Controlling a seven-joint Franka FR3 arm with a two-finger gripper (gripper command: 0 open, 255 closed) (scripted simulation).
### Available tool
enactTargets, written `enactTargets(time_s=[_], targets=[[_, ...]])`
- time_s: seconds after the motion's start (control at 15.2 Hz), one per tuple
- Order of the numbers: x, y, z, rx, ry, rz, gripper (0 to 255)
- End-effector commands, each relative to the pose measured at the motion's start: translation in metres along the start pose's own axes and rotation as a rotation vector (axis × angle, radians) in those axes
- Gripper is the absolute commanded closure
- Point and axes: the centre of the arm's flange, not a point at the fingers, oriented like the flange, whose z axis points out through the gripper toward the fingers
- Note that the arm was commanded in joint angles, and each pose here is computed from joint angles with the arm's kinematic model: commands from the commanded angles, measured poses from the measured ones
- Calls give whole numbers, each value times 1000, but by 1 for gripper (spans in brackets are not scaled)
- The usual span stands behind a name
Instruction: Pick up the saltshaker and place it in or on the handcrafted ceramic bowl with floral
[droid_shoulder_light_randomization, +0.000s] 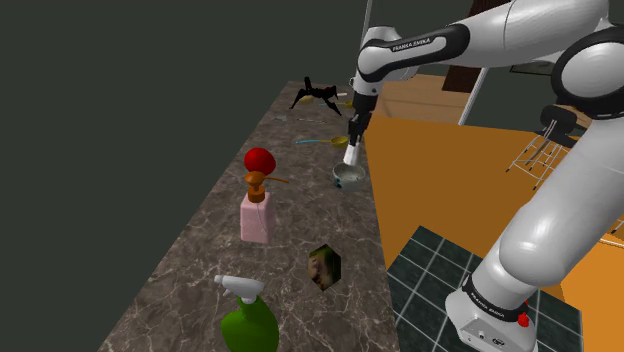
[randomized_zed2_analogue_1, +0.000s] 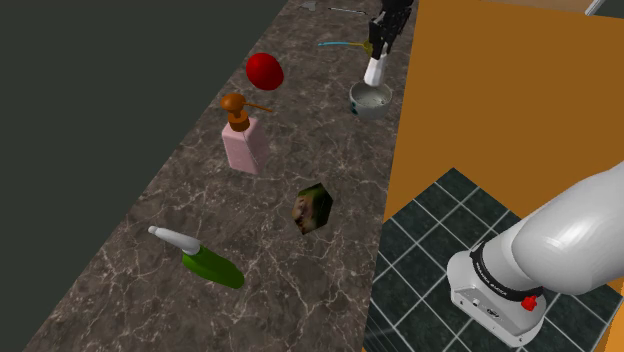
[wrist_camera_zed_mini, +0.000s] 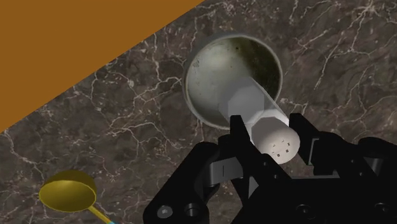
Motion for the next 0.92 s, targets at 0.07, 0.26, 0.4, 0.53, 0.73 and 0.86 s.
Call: enactTargets(time_s=[0.07,0.26,0.4,0.53,0.73,0.86], targets=[[0,1,17,0,0,0,255],[-1,3,35,0,0,0,255],[-1,3,35,0,0,0,255],[-1,3,35,0,0,0,255],[-1,3,35,0,0,0,255],[-1,3,35,0,0,0,0]])
